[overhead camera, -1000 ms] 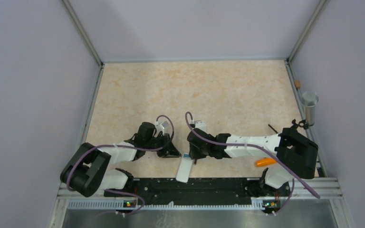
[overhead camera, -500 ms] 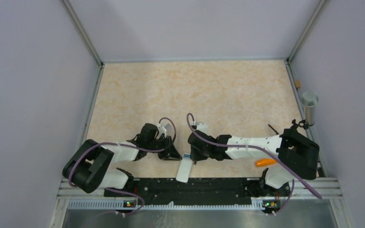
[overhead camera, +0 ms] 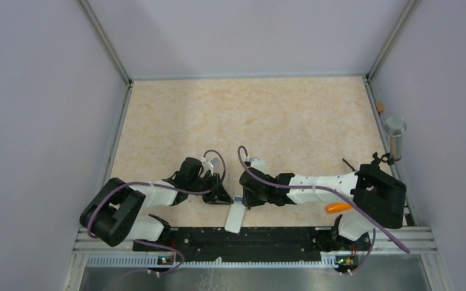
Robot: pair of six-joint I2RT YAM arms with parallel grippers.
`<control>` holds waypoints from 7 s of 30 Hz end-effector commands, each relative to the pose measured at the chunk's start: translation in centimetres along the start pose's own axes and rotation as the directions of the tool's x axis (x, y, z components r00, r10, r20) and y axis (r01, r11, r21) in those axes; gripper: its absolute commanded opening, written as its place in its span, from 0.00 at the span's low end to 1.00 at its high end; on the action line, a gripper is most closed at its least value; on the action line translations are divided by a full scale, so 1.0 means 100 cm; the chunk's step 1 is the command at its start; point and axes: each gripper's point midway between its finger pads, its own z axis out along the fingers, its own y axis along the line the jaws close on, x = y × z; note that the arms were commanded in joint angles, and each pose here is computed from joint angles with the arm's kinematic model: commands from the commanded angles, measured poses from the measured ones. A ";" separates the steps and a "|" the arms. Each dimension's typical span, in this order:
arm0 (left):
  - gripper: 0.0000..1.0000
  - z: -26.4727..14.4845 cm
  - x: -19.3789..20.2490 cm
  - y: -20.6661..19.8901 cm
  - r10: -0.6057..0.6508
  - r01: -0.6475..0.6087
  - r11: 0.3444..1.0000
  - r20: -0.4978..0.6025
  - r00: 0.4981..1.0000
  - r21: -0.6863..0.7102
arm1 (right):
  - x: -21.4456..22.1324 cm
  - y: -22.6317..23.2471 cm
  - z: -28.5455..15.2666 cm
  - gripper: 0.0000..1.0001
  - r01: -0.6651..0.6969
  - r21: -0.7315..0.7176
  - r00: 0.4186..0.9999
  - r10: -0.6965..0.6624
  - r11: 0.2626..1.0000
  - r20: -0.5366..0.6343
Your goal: Load the batteries into the remote control
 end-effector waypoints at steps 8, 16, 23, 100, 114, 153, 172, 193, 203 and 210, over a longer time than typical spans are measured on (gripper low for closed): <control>0.24 0.000 -0.004 -0.009 0.031 -0.032 0.999 0.027 0.999 0.030 | -0.006 0.023 0.007 0.26 0.019 -0.052 1.000 -0.018 0.998 0.017; 0.23 -0.001 -0.002 -0.009 0.027 -0.028 0.999 0.036 0.999 0.027 | -0.012 0.036 0.010 0.27 0.059 -0.082 0.998 -0.058 0.995 0.020; 0.23 -0.004 -0.002 -0.003 0.016 -0.016 1.000 0.052 0.999 -0.008 | -0.022 0.039 0.009 0.27 0.091 -0.060 0.995 -0.088 0.994 0.038; 0.14 -0.003 -0.005 0.004 0.000 0.004 0.999 0.067 0.998 -0.053 | -0.016 0.030 0.021 0.07 0.115 -0.017 0.993 -0.115 0.993 0.010; 0.14 -0.003 -0.007 0.002 0.001 0.003 0.999 0.070 0.998 -0.050 | 0.006 0.028 0.028 0.00 0.179 -0.008 0.982 -0.179 0.984 -0.056; 0.14 -0.005 -0.008 0.001 0.004 0.001 0.999 0.086 0.996 -0.052 | -0.003 0.039 0.013 0.00 0.323 0.168 0.945 -0.328 0.931 0.002; 0.27 -0.021 -0.020 -0.006 0.078 -0.063 0.989 0.119 0.990 -0.131 | -0.014 -0.010 -0.030 0.32 0.215 0.118 0.973 -0.223 0.969 0.058; 0.60 -0.045 -0.026 -0.026 0.141 -0.113 0.983 0.199 0.970 -0.143 | -0.009 -0.014 0.000 0.34 0.075 0.099 0.996 -0.079 0.992 0.036; 0.60 -0.046 -0.026 -0.031 0.147 -0.123 0.984 0.197 0.969 -0.128 | -0.007 -0.018 0.014 0.29 0.064 0.134 0.997 -0.068 0.989 0.028; 0.60 -0.045 -0.023 -0.032 0.141 -0.122 0.986 0.183 0.973 -0.112 | 0.000 -0.035 0.010 0.26 0.103 0.190 0.994 -0.105 0.976 0.000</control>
